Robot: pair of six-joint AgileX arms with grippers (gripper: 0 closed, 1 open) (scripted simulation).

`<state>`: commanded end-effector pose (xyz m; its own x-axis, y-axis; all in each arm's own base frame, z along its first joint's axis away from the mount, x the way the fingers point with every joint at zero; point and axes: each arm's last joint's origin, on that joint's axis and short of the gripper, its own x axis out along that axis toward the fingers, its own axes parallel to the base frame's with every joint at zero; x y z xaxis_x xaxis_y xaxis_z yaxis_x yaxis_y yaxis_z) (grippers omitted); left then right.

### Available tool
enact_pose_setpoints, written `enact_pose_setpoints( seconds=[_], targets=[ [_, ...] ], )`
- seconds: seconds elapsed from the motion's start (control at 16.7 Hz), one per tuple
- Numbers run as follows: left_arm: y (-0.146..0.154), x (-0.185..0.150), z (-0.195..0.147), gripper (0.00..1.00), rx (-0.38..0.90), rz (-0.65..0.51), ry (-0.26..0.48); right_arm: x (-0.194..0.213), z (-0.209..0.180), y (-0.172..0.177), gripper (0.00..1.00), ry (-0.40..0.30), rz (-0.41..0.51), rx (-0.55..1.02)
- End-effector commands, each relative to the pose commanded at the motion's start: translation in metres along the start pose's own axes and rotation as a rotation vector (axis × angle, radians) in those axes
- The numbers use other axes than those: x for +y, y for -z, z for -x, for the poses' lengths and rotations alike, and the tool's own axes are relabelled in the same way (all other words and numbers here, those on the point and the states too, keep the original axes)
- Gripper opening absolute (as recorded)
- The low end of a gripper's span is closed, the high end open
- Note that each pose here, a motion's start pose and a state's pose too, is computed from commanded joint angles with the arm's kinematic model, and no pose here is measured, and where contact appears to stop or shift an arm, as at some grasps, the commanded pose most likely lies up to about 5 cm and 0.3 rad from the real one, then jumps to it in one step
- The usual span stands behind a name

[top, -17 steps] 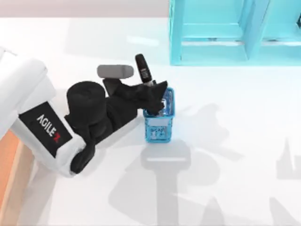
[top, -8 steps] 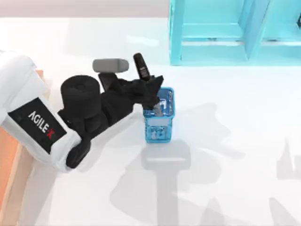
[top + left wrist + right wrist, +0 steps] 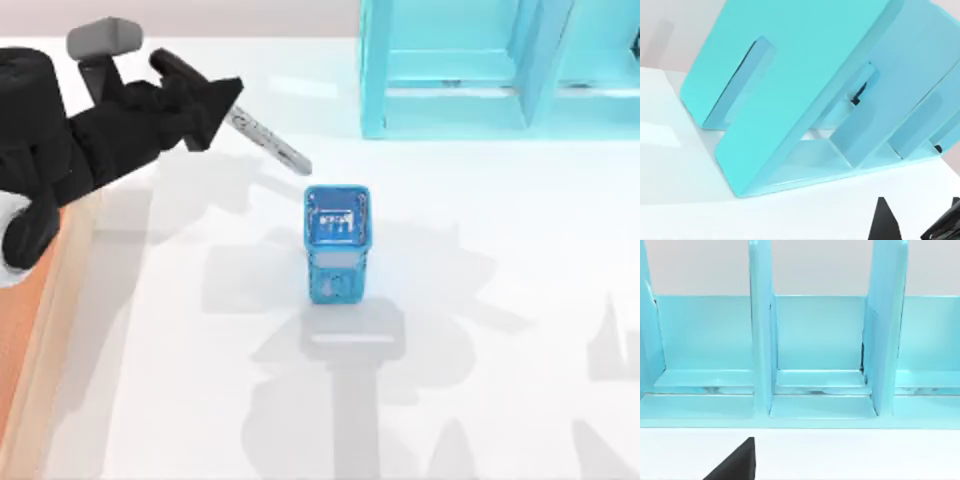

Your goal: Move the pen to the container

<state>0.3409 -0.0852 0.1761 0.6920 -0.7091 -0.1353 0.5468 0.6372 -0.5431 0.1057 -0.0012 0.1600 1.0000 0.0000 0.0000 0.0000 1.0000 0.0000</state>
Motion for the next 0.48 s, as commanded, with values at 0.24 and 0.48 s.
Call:
enact_pose_setpoints(
  seconds=[0.24,0.48],
  targets=[
    [-0.039,-0.004,0.043,0.0,-0.009,-0.002,0.014,0.0,0.0,0.0,1.0,0.0,0.0,0.0],
    [-0.046,-0.004,0.052,0.0,-0.013,0.0,0.017,0.0,0.0,0.0,1.0,0.0,0.0,0.0]
  ],
)
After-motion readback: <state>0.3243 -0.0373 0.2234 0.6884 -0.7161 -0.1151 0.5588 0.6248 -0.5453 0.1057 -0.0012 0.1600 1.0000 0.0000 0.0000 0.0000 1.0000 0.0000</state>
